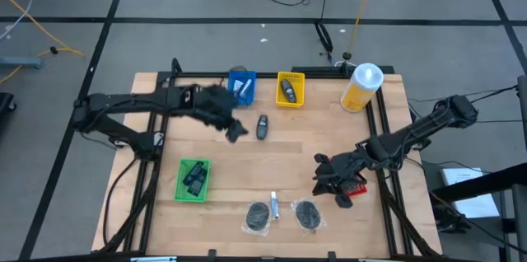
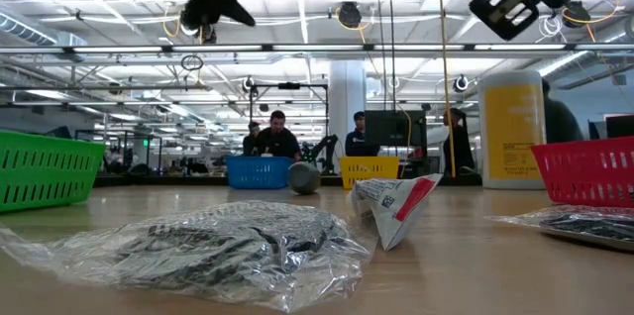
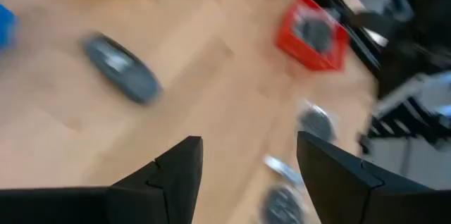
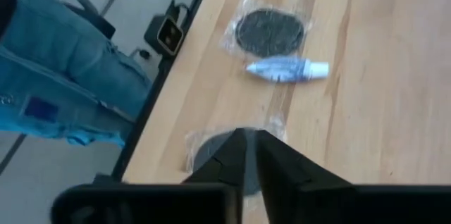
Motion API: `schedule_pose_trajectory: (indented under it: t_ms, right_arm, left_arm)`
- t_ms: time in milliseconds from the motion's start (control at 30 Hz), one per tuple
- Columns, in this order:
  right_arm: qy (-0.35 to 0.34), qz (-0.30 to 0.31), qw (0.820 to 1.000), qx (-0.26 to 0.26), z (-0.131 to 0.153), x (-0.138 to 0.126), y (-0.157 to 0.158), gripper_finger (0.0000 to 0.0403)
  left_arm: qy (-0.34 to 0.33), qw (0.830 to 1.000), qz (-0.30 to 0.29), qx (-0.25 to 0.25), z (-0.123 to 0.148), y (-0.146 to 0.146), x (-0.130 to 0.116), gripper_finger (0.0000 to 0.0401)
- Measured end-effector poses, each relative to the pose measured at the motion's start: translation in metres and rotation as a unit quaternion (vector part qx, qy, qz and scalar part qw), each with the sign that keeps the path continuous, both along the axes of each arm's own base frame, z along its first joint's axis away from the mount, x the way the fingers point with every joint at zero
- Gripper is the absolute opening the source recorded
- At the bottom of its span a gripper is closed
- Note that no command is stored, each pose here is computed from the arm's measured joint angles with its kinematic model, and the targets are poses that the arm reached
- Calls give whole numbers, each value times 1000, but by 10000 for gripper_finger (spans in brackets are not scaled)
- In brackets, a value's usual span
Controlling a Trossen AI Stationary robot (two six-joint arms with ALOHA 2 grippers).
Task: Pick & Place Travel size toiletries
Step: Put the black hairbrush into the red basket
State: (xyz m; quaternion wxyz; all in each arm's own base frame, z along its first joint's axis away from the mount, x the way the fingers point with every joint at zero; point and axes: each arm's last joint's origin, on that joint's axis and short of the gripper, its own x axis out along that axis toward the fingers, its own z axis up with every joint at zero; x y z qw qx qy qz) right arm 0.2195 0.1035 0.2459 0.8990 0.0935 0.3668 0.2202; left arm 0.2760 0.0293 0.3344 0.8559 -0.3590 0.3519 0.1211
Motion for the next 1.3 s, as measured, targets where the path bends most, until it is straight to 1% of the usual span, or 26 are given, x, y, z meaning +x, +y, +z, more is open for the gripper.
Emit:
schedule_pose_trajectory:
  t_ms: [100,167,333,467,533,633,733,867,933,1067,1300]
  right_arm:
    - [7,8,1000,-7,-6,-3,2,61]
    - [2,20,1000,-20,-9,-4,3,88]
    - [-27,73,994,-71,-13,-3,5,152]
    - [-37,119,985,-119,-26,4,9,184]
    - [-35,146,979,-140,-36,9,13,193]
    - [-34,192,969,-154,-51,17,19,200]
    - [-5,211,962,-172,-68,20,20,202]
    - [16,238,950,-199,-84,22,21,202]
    - [20,243,944,-220,-90,24,21,205]
    - [27,239,939,-248,-99,27,21,215]
    - [38,243,937,-249,-108,30,22,232]
  left_arm:
    - [2,999,-18,-27,0,-28,2,228]
    - [8,999,-12,-37,-2,-45,3,228]
    - [12,998,5,-59,-3,-84,0,228]
    - [17,996,22,-79,-6,-111,-3,228]
    - [16,996,31,-87,-7,-122,-5,227]
    - [4,995,42,-93,-8,-135,-5,228]
    - [-1,995,31,-94,-9,-145,-6,228]
    - [-9,994,26,-105,-9,-154,-5,228]
    - [-6,994,22,-103,-11,-157,-6,228]
    - [-12,995,27,-98,-10,-158,-7,227]
    - [-11,995,28,-91,-10,-157,-7,227]
